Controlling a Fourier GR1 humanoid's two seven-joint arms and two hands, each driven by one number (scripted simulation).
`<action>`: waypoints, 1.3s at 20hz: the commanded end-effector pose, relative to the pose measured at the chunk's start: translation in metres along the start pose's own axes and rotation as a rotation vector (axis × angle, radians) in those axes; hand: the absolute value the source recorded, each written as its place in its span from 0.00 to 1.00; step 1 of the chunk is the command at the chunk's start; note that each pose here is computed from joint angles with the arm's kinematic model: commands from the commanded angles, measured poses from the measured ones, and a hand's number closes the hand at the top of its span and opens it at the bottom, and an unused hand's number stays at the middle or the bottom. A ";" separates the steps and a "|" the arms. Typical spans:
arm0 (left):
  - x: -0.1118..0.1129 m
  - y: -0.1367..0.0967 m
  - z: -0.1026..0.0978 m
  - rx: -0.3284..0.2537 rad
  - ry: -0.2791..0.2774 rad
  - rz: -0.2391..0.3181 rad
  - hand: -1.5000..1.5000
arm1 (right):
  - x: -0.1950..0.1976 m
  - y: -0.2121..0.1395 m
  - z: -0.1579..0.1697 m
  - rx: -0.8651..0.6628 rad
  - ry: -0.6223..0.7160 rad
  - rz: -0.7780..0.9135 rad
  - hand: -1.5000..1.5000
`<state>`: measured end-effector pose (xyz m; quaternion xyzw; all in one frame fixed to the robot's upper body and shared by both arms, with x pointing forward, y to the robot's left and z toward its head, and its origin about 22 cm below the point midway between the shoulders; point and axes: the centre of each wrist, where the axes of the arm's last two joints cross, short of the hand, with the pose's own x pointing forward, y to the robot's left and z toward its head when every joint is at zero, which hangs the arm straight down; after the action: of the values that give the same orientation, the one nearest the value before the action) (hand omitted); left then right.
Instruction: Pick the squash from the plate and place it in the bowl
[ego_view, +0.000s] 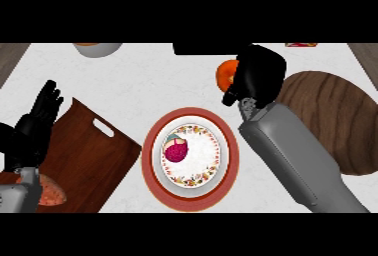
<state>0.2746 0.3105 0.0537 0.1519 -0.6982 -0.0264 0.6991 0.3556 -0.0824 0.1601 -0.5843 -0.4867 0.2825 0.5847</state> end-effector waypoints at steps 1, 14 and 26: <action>0.003 -0.003 0.004 -0.004 -0.009 -0.010 0.50 | 0.012 -0.047 0.005 -0.166 0.149 -0.094 1.00; 0.004 -0.007 0.004 -0.005 -0.024 0.003 0.50 | -0.102 -0.083 -0.045 -0.221 0.241 -0.225 1.00; -0.009 -0.003 -0.003 -0.018 -0.009 -0.004 0.50 | -0.192 -0.017 -0.100 -0.206 0.290 -0.244 1.00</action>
<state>0.2721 0.3114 0.0526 0.1469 -0.7033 -0.0322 0.6948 0.3596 -0.2752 0.1677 -0.6118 -0.4923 0.0809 0.6138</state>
